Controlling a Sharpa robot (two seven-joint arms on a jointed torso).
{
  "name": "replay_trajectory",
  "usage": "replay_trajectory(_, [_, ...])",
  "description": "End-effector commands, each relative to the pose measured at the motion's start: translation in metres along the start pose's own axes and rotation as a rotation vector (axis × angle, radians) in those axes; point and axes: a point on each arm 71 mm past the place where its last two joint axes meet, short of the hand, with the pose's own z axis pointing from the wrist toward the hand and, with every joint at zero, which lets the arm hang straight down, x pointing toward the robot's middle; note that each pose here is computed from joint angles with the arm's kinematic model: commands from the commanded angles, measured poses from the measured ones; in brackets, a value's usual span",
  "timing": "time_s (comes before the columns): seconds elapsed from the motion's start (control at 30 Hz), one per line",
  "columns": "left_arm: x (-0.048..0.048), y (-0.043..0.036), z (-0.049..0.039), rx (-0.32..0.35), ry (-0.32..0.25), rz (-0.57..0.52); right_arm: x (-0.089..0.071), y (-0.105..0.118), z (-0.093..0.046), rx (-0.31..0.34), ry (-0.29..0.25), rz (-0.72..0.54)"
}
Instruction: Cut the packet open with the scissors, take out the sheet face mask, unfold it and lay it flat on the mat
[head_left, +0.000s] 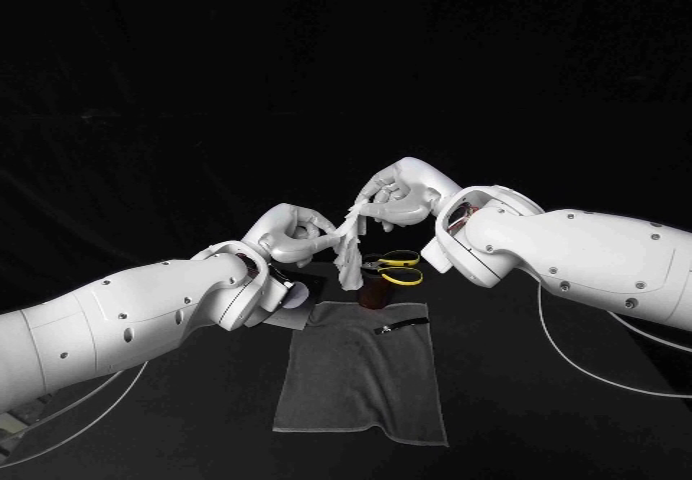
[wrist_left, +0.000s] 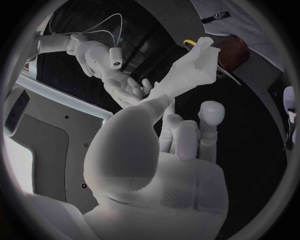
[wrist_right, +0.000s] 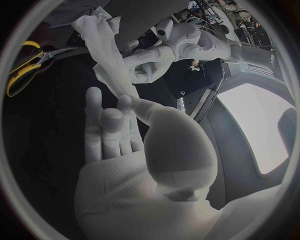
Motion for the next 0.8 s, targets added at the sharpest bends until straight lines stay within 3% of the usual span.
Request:
replay_trajectory(0.03, [-0.0062, -0.0056, -0.0021, 0.048, -0.026, -0.012, -0.003, -0.005, 0.001, 0.015, 0.005, -0.002])
replay_trajectory(0.2, [-0.0178, -0.0162, -0.0037, 0.075, -0.014, -0.004, -0.006, -0.012, 0.002, 0.032, 0.01, -0.003])
replay_trajectory(0.43, [-0.0319, -0.0403, 0.0006, 0.104, 0.034, 0.058, -0.004, -0.017, 0.004, 0.055, 0.029, -0.007])
replay_trajectory(0.57, [-0.0378, -0.0526, 0.0045, 0.111, 0.052, 0.092, 0.0, -0.021, 0.005, 0.073, 0.057, -0.012])
replay_trajectory(0.8, [-0.0439, -0.067, 0.0106, 0.114, 0.078, 0.138, 0.008, -0.027, 0.006, 0.091, 0.08, -0.013])
